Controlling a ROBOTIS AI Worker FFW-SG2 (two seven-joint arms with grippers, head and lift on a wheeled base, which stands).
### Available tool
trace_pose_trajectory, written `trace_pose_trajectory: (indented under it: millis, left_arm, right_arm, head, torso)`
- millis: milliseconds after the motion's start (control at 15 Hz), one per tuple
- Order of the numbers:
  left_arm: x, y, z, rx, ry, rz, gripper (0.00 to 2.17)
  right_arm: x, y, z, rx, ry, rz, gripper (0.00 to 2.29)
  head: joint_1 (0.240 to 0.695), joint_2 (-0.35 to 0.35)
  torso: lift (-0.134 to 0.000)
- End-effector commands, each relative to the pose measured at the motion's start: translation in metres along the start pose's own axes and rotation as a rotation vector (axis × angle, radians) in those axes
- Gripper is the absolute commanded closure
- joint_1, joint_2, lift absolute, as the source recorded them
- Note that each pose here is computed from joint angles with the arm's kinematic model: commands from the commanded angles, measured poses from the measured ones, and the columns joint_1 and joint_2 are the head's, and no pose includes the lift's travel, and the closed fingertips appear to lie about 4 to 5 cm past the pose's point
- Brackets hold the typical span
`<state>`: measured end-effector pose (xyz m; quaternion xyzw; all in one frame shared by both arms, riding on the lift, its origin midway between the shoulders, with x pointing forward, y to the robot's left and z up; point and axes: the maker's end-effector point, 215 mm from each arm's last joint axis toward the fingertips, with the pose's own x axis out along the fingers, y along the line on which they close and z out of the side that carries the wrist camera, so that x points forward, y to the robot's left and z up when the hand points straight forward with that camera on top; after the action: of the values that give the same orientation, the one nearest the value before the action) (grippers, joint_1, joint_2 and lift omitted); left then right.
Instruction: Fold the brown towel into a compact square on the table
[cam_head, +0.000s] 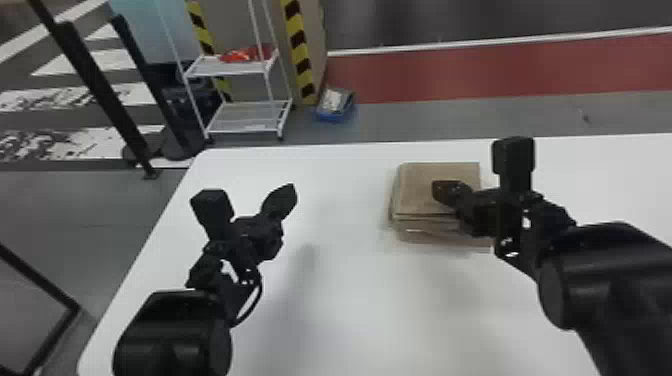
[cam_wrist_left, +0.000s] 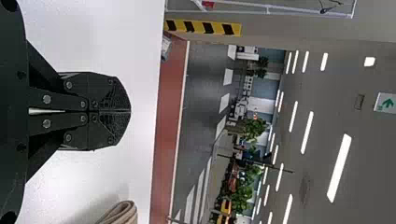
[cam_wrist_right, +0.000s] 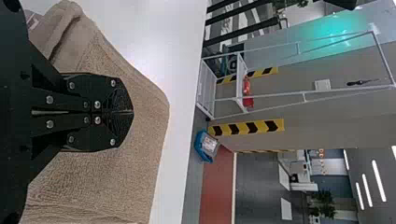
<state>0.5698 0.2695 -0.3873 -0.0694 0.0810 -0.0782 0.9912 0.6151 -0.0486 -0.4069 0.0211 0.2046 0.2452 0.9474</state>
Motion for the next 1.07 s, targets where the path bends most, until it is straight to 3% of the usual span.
trace_pose_trajectory:
  millis: [0, 200, 467, 800, 1000]
  left_arm:
    - [0.003, -0.001, -0.001, -0.002, 0.003, -0.004, 2.15]
    - [0.003, -0.005, -0.001, -0.001, 0.001, -0.008, 2.15]
    - [0.003, -0.005, -0.001, -0.001, 0.001, -0.008, 2.15]
    - [0.003, -0.005, -0.002, -0.002, 0.003, -0.008, 2.15]
    - [0.003, -0.006, -0.002, -0.002, 0.000, -0.009, 2.15]
  right_arm:
    - [-0.002, 0.004, -0.027, 0.023, 0.051, 0.004, 1.96]
    - [-0.011, 0.012, -0.054, 0.052, 0.080, 0.018, 1.96]
    - [-0.029, 0.027, -0.071, 0.093, 0.088, 0.041, 1.96]
    - [-0.055, 0.054, -0.071, 0.124, 0.067, 0.080, 1.96]
    - [-0.059, 0.049, -0.067, 0.135, 0.054, 0.073, 1.96]
  head:
    - [0.695, 0.201]
    - [0.695, 0.201]
    - [0.695, 0.205]
    - [0.695, 0.220]
    - [0.695, 0.228]
  torso:
    - [-0.123]
    - [-0.123]
    - [-0.123]
    - [-0.123]
    - [-0.123]
